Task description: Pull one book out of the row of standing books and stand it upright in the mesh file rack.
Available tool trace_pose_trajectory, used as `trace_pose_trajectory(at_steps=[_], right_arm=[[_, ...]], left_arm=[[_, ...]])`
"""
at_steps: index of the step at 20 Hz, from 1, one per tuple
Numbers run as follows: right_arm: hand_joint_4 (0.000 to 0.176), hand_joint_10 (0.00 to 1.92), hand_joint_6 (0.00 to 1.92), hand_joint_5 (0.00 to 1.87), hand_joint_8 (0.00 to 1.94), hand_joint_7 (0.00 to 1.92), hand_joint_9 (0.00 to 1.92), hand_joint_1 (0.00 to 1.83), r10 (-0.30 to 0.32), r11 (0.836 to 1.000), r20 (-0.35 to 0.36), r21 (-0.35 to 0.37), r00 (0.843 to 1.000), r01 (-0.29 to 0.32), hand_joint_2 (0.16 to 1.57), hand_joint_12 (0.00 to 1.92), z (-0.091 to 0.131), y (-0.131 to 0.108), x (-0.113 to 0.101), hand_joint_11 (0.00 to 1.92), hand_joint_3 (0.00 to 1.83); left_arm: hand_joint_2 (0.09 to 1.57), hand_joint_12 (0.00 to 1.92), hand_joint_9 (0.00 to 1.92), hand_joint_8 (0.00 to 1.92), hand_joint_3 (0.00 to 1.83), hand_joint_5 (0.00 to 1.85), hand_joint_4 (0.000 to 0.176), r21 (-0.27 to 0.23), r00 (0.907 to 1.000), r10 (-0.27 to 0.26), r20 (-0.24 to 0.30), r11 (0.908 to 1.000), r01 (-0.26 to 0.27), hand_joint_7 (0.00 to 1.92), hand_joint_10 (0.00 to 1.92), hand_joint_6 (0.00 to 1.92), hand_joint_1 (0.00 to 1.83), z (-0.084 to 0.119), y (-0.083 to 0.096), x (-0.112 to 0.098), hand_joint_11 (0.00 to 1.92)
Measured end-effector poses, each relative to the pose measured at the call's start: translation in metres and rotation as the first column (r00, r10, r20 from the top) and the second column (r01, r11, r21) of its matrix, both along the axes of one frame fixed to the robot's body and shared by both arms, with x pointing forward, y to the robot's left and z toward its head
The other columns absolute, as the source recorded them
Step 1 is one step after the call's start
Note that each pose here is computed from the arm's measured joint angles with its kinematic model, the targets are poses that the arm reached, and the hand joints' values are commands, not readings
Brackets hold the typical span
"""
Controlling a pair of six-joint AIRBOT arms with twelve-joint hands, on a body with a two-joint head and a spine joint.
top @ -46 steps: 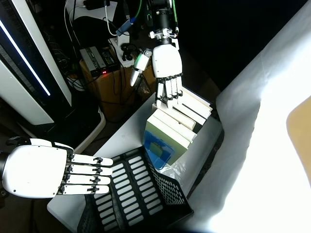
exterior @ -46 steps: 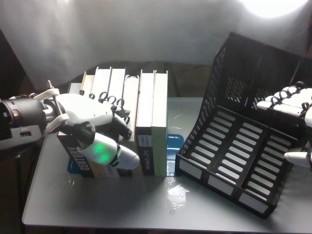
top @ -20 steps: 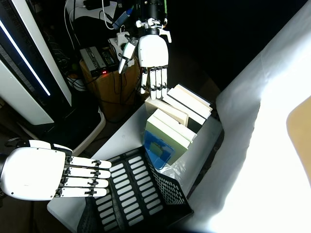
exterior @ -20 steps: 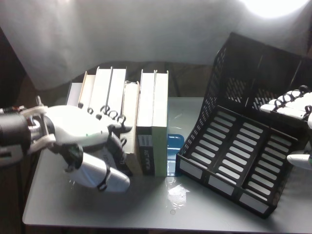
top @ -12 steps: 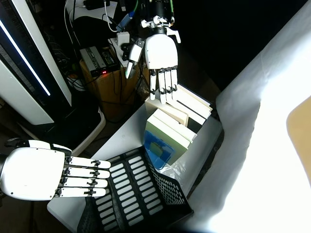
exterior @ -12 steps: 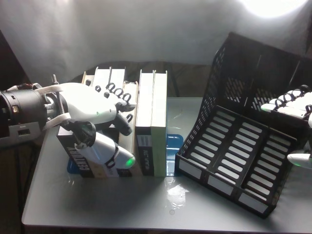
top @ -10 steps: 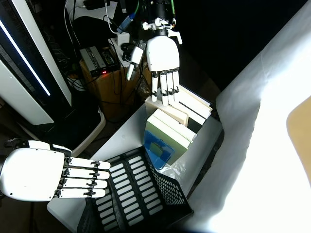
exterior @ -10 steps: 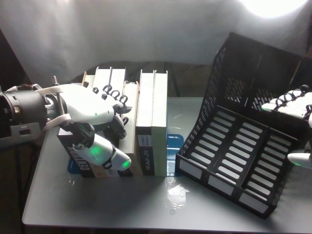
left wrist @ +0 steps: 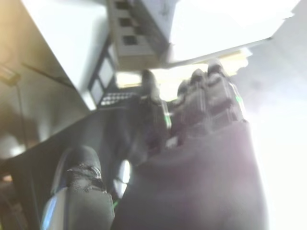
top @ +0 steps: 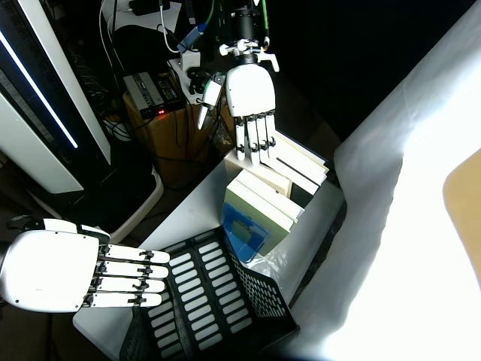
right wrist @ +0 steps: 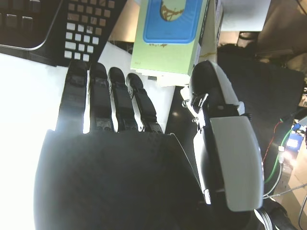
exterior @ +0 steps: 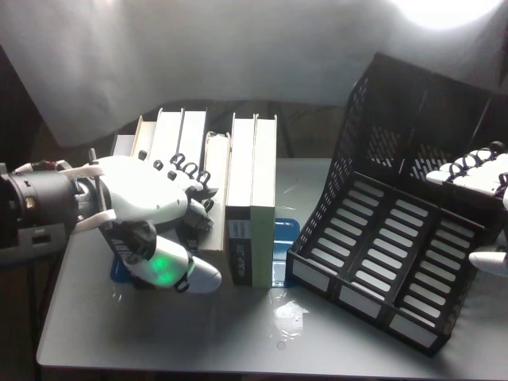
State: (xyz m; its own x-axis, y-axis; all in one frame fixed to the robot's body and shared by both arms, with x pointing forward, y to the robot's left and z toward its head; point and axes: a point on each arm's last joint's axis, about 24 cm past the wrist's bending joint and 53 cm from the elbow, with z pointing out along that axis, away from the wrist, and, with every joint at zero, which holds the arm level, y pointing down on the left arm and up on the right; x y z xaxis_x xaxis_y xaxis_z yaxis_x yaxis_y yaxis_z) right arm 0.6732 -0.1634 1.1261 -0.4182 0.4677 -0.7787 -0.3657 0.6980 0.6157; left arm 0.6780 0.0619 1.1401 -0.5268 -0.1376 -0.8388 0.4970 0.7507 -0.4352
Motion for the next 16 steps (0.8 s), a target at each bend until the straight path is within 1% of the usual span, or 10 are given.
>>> trace_pose_trajectory(at_steps=[4, 5, 6, 7, 8, 10, 11, 13, 15, 16], right_arm=[[0.000, 0.00, 0.00, 0.00, 0.00, 0.00, 0.00, 0.51, 0.000, 1.000, 0.000, 0.000, 1.000, 0.000, 1.31, 0.00, 0.000, 0.000, 0.000, 0.00, 0.00], [0.000, 0.00, 0.00, 0.00, 0.00, 0.00, 0.00, 0.54, -0.001, 1.000, -0.001, 0.001, 1.000, 0.001, 1.31, 0.00, 0.000, 0.000, 0.000, 0.00, 0.00], [0.000, 0.00, 0.00, 0.00, 0.00, 0.00, 0.00, 0.53, -0.001, 1.000, -0.001, 0.002, 1.000, 0.001, 1.31, 0.00, 0.000, 0.000, 0.000, 0.00, 0.00], [0.000, 0.00, 0.00, 0.00, 0.00, 0.00, 0.00, 0.53, -0.001, 1.000, -0.003, 0.002, 1.000, 0.001, 1.31, 0.00, -0.001, 0.000, 0.000, 0.00, 0.00], [0.000, 0.00, 0.00, 0.00, 0.00, 0.00, 0.00, 0.51, -0.003, 1.000, -0.005, 0.002, 1.000, 0.003, 1.31, 0.00, -0.002, -0.001, 0.000, 0.00, 0.00], [0.000, 0.00, 0.00, 0.00, 0.00, 0.00, 0.00, 0.50, -0.004, 1.000, -0.010, 0.000, 1.000, 0.004, 1.31, 0.00, -0.003, -0.001, 0.000, 0.00, 0.00], [0.000, 0.00, 0.00, 0.00, 0.00, 0.00, 0.00, 0.51, -0.004, 1.000, -0.008, 0.001, 1.000, 0.004, 1.31, 0.00, -0.003, -0.001, 0.000, 0.00, 0.00], [0.000, 0.00, 0.00, 0.00, 0.00, 0.00, 0.00, 0.53, -0.007, 1.000, -0.009, 0.004, 1.000, 0.007, 1.31, 0.00, -0.003, -0.002, 0.000, 0.00, 0.00], [0.000, 0.00, 0.00, 0.00, 0.00, 0.00, 0.00, 0.50, -0.009, 1.000, -0.015, 0.000, 1.000, 0.009, 1.32, 0.00, -0.005, -0.003, 0.000, 0.00, 0.00], [0.000, 0.00, 0.00, 0.00, 0.00, 0.00, 0.00, 0.48, -0.012, 1.000, -0.020, 0.002, 1.000, 0.012, 1.31, 0.00, -0.006, -0.003, 0.000, 0.00, 0.00]], left_arm=[[1.13, 0.00, 0.00, 0.00, 0.00, 0.55, 0.000, 0.004, 0.9994, -0.027, -0.021, 0.9996, 0.027, 0.00, 0.00, 0.02, 0.06, -0.009, 0.000, -0.016, 0.00], [1.14, 0.00, 0.00, 0.00, 0.01, 0.51, 0.000, 0.004, 0.9994, -0.029, -0.022, 0.9996, 0.029, 0.00, 0.00, 0.01, 0.02, -0.010, 0.000, -0.018, 0.00], [1.12, 0.00, 0.00, 0.00, 0.00, 0.58, 0.000, 0.004, 0.9993, -0.029, -0.025, 0.9996, 0.029, 0.00, 0.00, 0.03, 0.11, -0.011, 0.001, -0.019, 0.00], [1.12, 0.00, 0.00, 0.00, 0.00, 0.60, 0.000, 0.005, 0.9991, -0.030, -0.031, 0.9995, 0.030, 0.00, 0.00, 0.04, 0.13, -0.012, 0.002, -0.022, 0.00], [1.12, 0.00, 0.00, 0.00, 0.00, 0.59, 0.000, 0.006, 0.9990, -0.030, -0.034, 0.9995, 0.030, 0.00, 0.00, 0.03, 0.09, -0.013, 0.003, -0.023, 0.00], [1.12, 0.00, 0.00, 0.00, 0.00, 0.58, 0.000, 0.009, 0.9983, -0.037, -0.044, 0.9993, 0.037, 0.00, 0.00, 0.02, 0.11, -0.018, 0.005, -0.029, 0.00], [1.13, 0.00, 0.00, 0.00, 0.00, 0.58, 0.000, 0.007, 0.9979, -0.042, -0.049, 0.9991, 0.043, 0.00, 0.00, 0.02, 0.09, -0.020, 0.004, -0.032, 0.00], [1.12, 0.00, 0.00, 0.00, 0.00, 0.64, 0.000, 0.008, 0.9972, -0.050, -0.055, 0.9987, 0.051, 0.00, 0.00, 0.04, 0.14, -0.023, 0.004, -0.036, 0.00], [1.12, 0.00, 0.00, 0.00, 0.00, 0.60, 0.000, 0.008, 0.9966, -0.059, -0.057, 0.9982, 0.060, 0.00, 0.00, 0.02, 0.15, -0.025, 0.005, -0.040, 0.00], [1.13, 0.00, 0.00, 0.00, 0.00, 0.56, 0.000, 0.010, 0.9963, -0.064, -0.057, 0.9978, 0.065, 0.00, 0.00, 0.01, 0.09, -0.026, 0.004, -0.041, 0.00]])
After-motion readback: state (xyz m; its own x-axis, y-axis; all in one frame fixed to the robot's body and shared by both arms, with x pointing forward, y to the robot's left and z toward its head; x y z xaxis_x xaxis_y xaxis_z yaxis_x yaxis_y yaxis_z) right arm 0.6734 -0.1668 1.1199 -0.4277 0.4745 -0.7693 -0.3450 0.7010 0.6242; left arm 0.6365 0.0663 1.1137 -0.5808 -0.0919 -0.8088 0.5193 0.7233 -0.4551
